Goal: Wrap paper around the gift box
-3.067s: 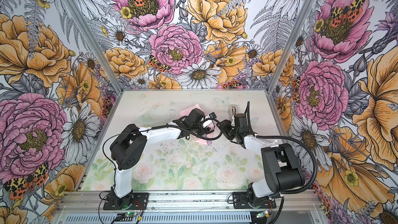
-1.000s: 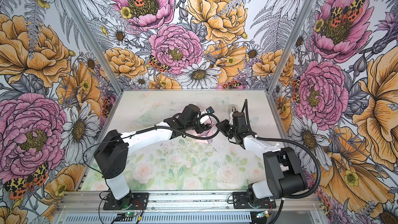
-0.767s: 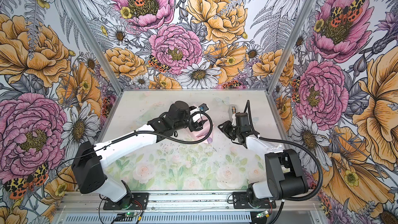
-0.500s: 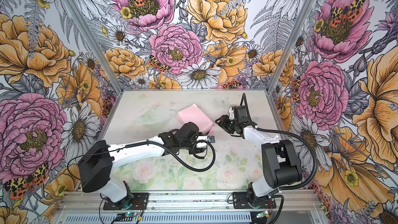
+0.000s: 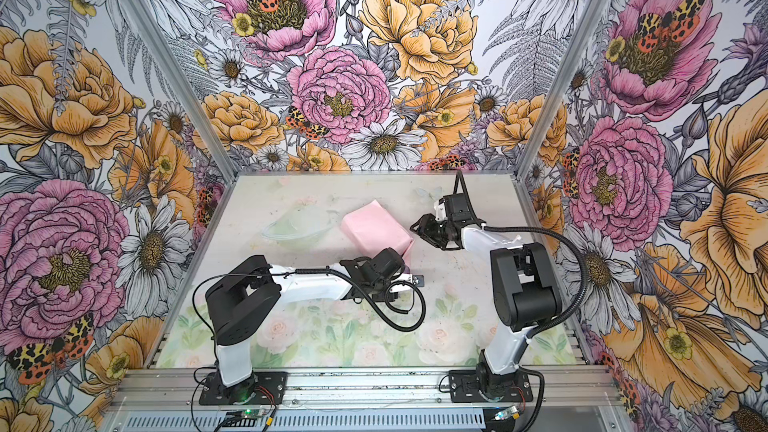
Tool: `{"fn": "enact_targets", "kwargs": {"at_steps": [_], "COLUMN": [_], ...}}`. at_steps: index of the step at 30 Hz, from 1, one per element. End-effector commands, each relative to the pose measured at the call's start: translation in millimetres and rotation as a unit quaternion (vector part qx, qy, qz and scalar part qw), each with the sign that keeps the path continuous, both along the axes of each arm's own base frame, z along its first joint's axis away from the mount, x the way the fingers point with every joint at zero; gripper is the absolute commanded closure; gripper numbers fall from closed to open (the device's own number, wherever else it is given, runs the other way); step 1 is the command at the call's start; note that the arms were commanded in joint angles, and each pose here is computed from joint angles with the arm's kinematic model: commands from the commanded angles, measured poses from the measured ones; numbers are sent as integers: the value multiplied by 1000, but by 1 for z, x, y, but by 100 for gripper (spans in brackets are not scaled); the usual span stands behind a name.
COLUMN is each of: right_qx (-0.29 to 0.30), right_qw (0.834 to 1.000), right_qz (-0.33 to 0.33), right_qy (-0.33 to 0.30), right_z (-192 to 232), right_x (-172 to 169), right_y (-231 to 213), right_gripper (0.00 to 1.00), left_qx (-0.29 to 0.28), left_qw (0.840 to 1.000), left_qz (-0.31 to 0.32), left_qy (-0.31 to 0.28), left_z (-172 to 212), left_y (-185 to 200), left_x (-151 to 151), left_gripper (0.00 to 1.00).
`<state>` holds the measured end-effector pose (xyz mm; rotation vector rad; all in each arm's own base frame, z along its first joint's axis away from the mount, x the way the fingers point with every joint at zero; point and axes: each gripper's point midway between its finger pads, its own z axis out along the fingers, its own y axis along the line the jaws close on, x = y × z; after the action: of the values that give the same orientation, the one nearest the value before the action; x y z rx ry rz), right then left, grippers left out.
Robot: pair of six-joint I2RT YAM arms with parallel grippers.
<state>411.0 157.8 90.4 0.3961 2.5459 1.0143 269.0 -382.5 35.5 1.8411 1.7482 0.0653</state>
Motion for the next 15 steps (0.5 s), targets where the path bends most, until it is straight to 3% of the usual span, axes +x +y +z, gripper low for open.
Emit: {"fn": "enact_targets", "kwargs": {"at_steps": [1,15], "right_qx": [0,1], "right_qw": [1000,1000], "right_qz": [12,17], "right_qy": [-8,-4], "right_z": [2,-2], "right_x": [6,1], "right_y": [2,0], "right_gripper": [48,49], "left_qx": [-8,-7], "left_qw": [999,998], "left_qz": [24,49], "left_qy": [-43,-47], "left_z": [10,-8], "left_y": [-8,-13], "left_x": [19,34], "left_gripper": [55,64]}}
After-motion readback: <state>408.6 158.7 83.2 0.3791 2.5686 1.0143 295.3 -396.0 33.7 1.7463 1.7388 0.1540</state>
